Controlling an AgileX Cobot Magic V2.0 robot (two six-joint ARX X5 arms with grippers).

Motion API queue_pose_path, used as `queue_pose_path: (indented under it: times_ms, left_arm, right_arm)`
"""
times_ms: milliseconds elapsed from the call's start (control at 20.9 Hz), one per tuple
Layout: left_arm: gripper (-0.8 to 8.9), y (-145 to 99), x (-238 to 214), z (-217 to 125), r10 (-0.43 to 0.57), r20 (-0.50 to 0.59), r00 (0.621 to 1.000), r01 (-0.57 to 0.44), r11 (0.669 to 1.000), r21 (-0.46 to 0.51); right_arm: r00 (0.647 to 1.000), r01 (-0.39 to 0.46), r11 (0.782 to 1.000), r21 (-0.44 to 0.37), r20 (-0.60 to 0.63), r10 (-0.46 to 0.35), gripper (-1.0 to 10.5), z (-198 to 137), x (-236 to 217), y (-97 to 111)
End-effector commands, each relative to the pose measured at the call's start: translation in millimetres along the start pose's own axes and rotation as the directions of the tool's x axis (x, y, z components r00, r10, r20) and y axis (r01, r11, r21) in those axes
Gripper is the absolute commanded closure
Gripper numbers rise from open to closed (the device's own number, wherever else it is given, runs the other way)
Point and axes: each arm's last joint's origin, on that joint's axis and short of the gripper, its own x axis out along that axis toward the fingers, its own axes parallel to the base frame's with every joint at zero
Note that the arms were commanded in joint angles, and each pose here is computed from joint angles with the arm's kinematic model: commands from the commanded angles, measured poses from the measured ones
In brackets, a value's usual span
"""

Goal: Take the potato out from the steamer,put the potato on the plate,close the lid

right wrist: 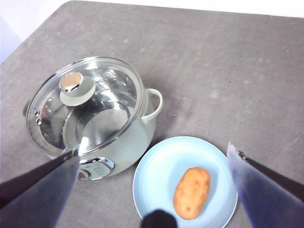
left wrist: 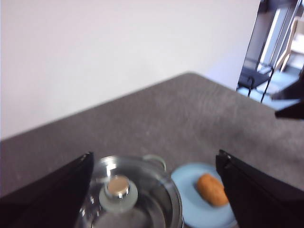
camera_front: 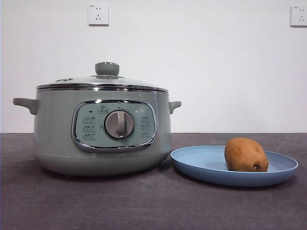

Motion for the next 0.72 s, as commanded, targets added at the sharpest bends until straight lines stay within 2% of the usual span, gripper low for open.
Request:
queue_pose_path:
  times_ms: [48,96,143,717]
  left_arm:
    - [8.25,1.4,4.9,-4.2,0.002,-0.050,0.999,0.001,0.999,0.053]
    - [8.25,1.6,5.6,-4.7,0.001,-0.055,0.998,0.003,0.998,0.063]
    - [8.21,1.6,5.8,-4.6,0.001,-0.056,0.998,0.003,0.998,0.063]
    - [8.16,2.0,7.2,-6.9,0.001,-0.081,0.997,0.004,0.999,0.054]
  right_arm:
    - [1.000,-0.003,1.000,-0.012,0.021,0.003,8.9,1.4,-4.1,1.1]
    - [1.000,-0.002,1.000,-0.013,0.023,0.002,9.4,1.4,-4.5,1.1]
    - [1.000,-0.002,1.000,-0.013,0.023,0.002,9.5,1.4,-4.6,1.1]
    - [1.000,0.000,1.000,-0.011,0.019,0.000,9.5,1.0,-4.6,1.1]
